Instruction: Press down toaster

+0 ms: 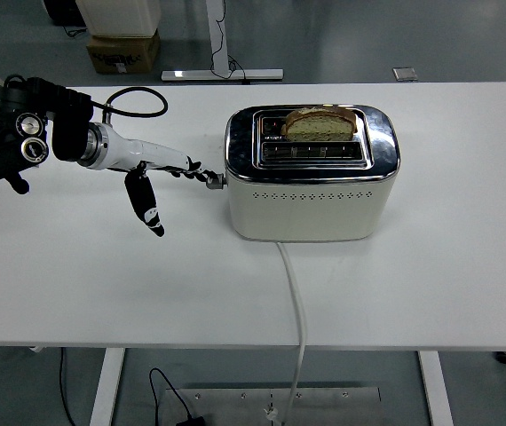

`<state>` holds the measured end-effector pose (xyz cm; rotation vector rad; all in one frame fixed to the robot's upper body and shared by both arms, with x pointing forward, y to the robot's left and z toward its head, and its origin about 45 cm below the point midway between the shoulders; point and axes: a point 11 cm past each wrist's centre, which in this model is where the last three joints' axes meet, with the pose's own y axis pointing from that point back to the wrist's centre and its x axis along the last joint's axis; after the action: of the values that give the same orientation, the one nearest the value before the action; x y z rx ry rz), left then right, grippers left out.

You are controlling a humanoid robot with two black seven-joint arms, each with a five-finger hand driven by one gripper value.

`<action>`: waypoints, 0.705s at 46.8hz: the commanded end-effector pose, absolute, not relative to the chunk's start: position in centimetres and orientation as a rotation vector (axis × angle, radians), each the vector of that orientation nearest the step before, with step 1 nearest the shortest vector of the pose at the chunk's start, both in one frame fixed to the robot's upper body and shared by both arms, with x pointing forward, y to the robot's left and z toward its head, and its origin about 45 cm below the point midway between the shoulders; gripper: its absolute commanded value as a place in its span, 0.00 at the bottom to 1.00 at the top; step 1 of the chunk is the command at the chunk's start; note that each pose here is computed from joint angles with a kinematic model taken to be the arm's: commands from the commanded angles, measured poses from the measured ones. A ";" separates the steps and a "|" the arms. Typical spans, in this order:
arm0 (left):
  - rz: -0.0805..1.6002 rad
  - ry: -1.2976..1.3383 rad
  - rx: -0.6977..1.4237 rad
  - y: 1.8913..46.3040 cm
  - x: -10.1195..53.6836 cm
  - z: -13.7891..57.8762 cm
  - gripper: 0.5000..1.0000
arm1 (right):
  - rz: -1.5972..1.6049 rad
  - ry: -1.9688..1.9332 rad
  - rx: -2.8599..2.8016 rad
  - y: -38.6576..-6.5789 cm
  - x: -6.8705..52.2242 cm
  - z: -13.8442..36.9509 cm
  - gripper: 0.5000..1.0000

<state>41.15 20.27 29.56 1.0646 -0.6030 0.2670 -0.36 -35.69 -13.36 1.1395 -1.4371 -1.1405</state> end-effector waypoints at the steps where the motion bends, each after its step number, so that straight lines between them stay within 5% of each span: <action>1: 0.269 -0.600 1.066 20.3 41.2 29.5 1.00 | -1.140 -1.436 1.140 -35.7 -0.4 -13.4 1.00; 33: 0.264 -0.549 1.066 20.1 41.0 26.8 1.00 | -1.140 -1.436 1.140 -35.7 -0.4 -13.4 1.00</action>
<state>41.06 20.44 27.17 1.0682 -0.5536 0.2703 -0.36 -35.69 -13.36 1.1392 -1.4368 -1.1395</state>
